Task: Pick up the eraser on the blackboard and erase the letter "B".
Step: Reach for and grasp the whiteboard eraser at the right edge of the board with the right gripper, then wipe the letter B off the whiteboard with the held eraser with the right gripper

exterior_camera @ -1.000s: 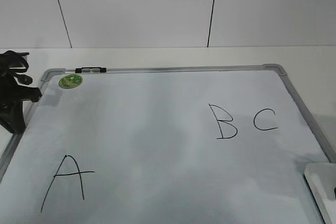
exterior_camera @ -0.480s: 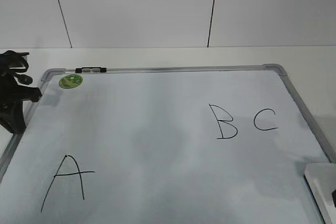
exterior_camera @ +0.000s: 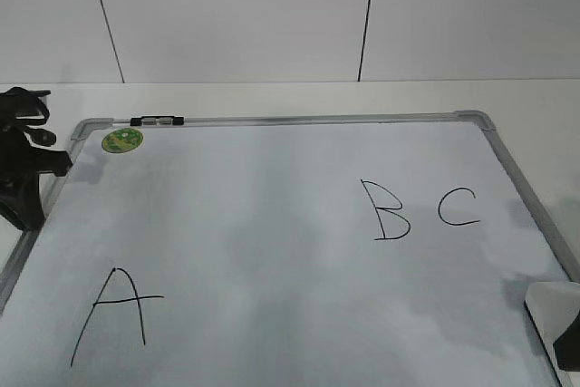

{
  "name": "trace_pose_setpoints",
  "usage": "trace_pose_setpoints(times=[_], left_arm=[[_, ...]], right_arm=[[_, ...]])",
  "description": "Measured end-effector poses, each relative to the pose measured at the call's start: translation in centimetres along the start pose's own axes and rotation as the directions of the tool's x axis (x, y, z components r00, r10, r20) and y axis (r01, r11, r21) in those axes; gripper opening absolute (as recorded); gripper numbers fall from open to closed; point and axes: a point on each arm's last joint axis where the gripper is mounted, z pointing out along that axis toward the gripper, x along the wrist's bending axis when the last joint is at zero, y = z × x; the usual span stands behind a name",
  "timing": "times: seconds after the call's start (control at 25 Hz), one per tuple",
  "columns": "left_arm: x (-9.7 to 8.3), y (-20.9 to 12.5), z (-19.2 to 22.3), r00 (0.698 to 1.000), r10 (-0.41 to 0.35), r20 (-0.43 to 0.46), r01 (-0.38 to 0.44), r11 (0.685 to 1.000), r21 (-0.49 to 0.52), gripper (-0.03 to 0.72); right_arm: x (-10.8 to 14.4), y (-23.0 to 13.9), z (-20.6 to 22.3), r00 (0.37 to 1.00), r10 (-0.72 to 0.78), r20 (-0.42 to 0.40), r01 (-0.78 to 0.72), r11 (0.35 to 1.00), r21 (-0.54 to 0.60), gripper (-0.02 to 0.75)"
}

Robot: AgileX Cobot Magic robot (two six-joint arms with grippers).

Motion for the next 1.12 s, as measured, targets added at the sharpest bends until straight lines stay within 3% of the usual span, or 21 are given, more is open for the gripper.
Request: trace_pose_setpoints(times=[0.16,0.44,0.96,1.12], left_arm=[[0.0,0.0,0.0,1.000,0.000,0.000,0.000,1.000,0.000,0.019],[0.0,0.0,0.0,1.000,0.000,0.000,0.000,1.000,-0.002,0.019],[0.0,0.0,0.0,1.000,0.001,0.000,-0.001,1.000,-0.004,0.019],[0.0,0.1,0.0,1.000,0.001,0.000,-0.001,1.000,-0.006,0.019]], right_arm=[[-0.2,0.7,1.0,1.000,0.013,0.001,-0.013,0.998,0.062,0.671],[-0.1,2.4,0.7,1.000,0.000,0.004,0.000,0.998,0.057,0.671],[-0.6,2.5,3.0,1.000,0.018,0.005,-0.019,0.976,0.216,0.670],[-0.6,2.5,3.0,1.000,0.014,0.008,-0.016,0.975,0.219,0.605]])
